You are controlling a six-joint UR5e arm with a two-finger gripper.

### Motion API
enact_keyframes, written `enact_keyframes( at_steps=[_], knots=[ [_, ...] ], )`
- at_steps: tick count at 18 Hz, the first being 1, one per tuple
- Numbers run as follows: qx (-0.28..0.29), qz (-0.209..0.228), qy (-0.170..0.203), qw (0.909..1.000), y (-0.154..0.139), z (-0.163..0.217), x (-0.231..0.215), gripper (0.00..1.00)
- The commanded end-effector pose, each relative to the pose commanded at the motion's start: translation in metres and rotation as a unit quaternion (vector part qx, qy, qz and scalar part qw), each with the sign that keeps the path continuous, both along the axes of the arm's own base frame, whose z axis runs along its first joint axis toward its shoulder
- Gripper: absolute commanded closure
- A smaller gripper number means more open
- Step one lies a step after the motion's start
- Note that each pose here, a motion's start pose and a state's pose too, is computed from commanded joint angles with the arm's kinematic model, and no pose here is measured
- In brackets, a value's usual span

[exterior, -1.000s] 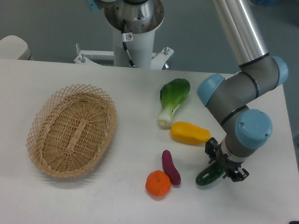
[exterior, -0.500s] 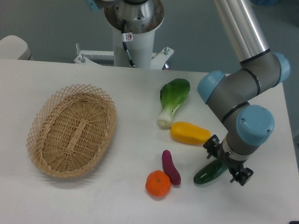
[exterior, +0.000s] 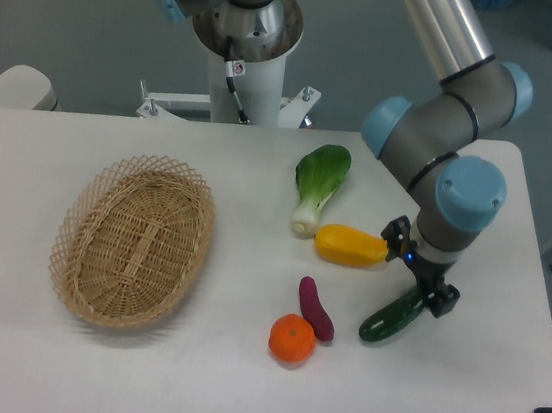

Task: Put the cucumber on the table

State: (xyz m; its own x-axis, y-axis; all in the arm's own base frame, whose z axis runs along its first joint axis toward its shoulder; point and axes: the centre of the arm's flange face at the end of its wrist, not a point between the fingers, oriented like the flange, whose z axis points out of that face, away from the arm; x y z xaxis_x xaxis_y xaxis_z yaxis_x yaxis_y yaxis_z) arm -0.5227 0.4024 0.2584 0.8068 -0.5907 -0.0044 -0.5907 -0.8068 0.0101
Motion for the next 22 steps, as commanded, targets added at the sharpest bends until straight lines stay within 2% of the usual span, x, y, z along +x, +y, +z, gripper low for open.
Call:
enact_keyframes(
  at_steps=[3, 5, 7, 9, 10, 18, 22],
  knots=[
    [0.007, 0.004, 0.014, 0.9999, 0.014, 0.013, -0.008, 0.00],
    [0.011, 0.012, 0.014, 0.9998, 0.041, 0.021, -0.017, 0.00],
    [0.015, 0.053, 0.017, 0.9983, 0.069, 0.024, -0.024, 0.00],
    [0.019, 0.072, 0.026, 0.9969, 0.104, 0.022, -0.017, 0.00],
    [0.019, 0.075, 0.027, 0.9966, 0.112, 0.019, -0.014, 0.00],
    [0.016, 0.058, 0.027, 0.9978, 0.131, 0.005, -0.011, 0.00],
    [0.016, 0.042, 0.027, 0.9986, 0.132, 0.005, -0.011, 0.00]
  ],
)
